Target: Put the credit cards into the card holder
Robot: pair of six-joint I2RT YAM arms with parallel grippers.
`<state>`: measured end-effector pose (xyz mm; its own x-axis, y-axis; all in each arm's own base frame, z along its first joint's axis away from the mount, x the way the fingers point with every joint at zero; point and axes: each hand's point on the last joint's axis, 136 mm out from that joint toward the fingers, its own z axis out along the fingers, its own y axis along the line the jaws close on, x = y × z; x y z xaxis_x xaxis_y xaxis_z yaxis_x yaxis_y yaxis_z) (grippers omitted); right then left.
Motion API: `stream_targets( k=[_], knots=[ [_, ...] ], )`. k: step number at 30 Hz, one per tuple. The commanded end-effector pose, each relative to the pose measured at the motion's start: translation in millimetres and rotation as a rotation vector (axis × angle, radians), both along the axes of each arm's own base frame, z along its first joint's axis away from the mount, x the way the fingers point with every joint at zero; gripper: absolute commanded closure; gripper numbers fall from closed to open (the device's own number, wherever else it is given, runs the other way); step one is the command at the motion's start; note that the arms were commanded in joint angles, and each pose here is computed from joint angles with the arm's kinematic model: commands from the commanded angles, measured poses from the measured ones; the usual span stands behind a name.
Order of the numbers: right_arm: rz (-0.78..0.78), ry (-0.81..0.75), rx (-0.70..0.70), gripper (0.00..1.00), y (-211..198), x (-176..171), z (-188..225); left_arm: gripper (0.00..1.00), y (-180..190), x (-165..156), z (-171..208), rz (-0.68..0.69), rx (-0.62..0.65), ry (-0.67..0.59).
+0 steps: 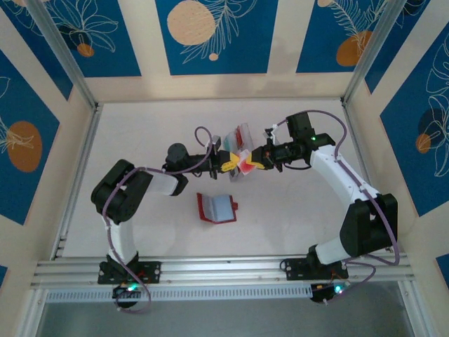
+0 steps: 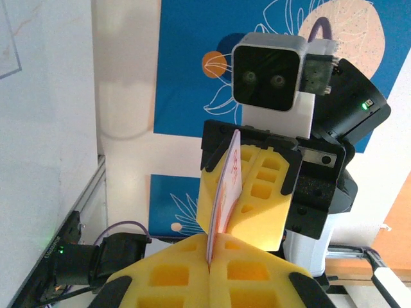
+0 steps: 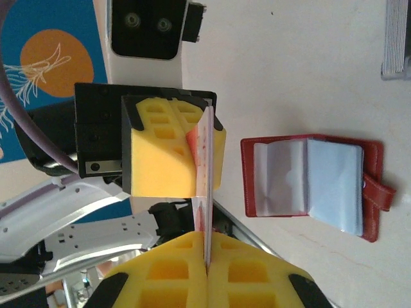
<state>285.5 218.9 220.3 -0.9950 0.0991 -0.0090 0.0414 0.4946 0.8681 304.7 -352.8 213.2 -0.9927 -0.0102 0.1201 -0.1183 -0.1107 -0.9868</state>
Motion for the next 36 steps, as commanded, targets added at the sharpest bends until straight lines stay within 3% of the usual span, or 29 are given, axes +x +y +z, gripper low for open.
stream_targets(
  k=[1, 8, 13, 20, 28, 36],
  knots=[
    [0.003, 0.062, 0.036, 1.00, 3, -15, 15, 0.91, 5, 8, -4, 0.020, 0.001, -0.014],
    [-0.052, 0.120, 0.039, 1.00, -4, -13, 20, 0.72, 15, 8, -7, 0.037, 0.042, -0.034],
    [-0.120, 0.166, -0.015, 1.00, -10, -13, 18, 0.66, 28, -1, -18, 0.045, 0.195, -0.089],
    [-0.177, 0.182, -0.195, 1.00, -11, -13, 0, 0.69, 70, -45, -37, 0.001, 0.688, -0.284],
    [-0.229, 0.151, -0.405, 1.00, -11, -9, -19, 0.76, 95, -94, -67, -0.103, 0.894, -0.294],
    [-0.246, 0.034, -0.644, 1.00, -29, 33, -38, 0.76, 82, -114, -90, -0.191, 1.002, -0.359]
  ],
)
